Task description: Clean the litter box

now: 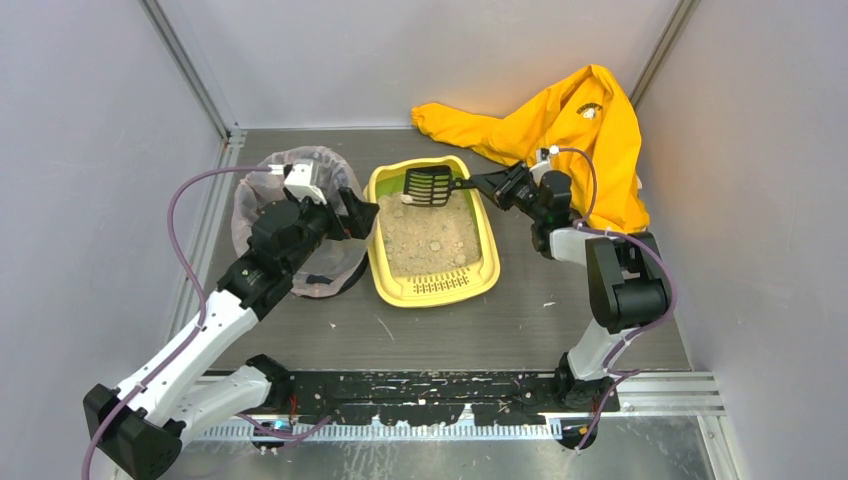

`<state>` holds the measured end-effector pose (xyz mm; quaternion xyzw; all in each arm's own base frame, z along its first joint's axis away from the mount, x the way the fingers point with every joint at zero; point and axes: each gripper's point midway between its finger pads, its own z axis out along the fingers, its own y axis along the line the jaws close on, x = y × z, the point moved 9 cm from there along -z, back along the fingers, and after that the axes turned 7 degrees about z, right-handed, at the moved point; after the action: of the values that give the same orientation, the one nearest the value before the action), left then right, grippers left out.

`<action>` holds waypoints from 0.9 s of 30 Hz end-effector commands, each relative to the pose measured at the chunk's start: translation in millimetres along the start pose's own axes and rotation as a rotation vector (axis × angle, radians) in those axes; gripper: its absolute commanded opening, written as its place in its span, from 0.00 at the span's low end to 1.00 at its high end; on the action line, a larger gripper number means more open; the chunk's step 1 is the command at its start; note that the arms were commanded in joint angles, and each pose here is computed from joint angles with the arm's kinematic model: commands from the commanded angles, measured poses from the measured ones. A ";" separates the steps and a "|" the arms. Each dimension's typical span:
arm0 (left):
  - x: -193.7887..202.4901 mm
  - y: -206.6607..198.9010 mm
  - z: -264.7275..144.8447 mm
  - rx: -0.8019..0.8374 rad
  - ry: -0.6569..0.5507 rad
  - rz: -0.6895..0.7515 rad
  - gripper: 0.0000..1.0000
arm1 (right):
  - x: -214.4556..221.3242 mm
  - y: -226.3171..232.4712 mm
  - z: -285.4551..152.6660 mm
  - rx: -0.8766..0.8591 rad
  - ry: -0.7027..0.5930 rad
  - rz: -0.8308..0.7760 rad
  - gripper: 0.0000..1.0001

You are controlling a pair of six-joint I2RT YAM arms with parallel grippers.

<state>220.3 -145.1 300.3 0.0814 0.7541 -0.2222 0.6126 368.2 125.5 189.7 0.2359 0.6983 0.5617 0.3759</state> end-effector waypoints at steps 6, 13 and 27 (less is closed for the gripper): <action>-11.1 -4.4 -8.8 0.031 -0.060 -0.025 1.00 | -6.4 51.5 -22.1 -0.220 -0.016 -0.001 0.01; -10.9 -4.1 -13.0 0.033 -0.063 -0.029 1.00 | -20.4 70.2 -36.9 -0.338 -0.038 0.081 0.01; -10.5 -2.5 -21.8 0.022 -0.071 -0.045 1.00 | -12.1 88.7 -25.1 -0.280 -0.007 0.063 0.01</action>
<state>206.9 -138.6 303.0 0.0735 0.7486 -0.2353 0.6155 350.3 125.2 241.1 0.2447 0.6214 0.6597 0.3446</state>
